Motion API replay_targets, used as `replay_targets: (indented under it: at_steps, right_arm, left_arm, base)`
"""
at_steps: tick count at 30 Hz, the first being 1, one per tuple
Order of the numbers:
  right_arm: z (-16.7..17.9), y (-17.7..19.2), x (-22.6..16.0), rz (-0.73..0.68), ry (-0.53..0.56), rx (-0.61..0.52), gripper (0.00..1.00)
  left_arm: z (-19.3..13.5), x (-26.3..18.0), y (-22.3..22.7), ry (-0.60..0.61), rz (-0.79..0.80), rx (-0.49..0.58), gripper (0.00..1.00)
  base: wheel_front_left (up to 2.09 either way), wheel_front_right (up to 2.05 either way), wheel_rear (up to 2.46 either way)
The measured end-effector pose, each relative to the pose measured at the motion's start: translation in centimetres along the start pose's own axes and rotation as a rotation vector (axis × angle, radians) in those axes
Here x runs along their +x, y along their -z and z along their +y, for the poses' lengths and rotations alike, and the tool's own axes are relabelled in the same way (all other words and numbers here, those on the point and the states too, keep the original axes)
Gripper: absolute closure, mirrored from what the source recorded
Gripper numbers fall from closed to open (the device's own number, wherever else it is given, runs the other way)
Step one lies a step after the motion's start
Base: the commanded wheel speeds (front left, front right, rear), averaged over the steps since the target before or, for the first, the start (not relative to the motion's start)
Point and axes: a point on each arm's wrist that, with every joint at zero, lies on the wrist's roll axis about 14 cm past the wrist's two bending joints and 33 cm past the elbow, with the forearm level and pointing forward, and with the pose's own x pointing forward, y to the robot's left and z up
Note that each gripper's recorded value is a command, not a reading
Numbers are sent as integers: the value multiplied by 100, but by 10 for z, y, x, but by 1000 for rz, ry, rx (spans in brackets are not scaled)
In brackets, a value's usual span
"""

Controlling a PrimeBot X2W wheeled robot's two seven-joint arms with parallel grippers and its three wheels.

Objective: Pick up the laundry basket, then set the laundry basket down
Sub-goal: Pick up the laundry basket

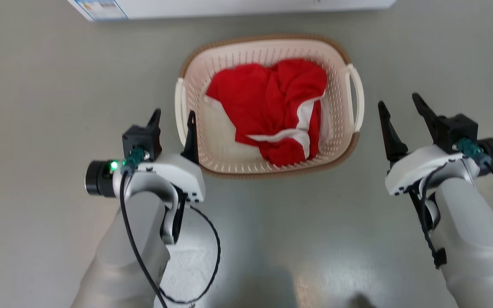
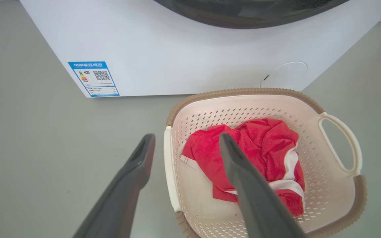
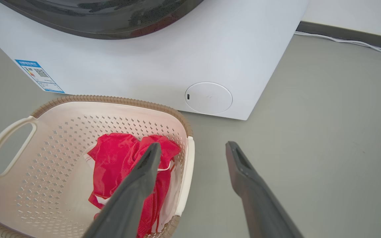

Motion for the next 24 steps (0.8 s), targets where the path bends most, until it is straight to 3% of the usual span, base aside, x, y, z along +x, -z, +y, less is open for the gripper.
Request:
replay_targets:
  at_steps: [10,24]
  right_arm:
    - [2,50,32,112,-18,10,0]
    - [6,76,65,147,-43,-3,0]
  left_arm:
    - [-1,48,39,5,71,-6,0]
    - [18,82,74,-55,121,2,0]
  base:
    - [0,0,0]
    - [0,0,0]
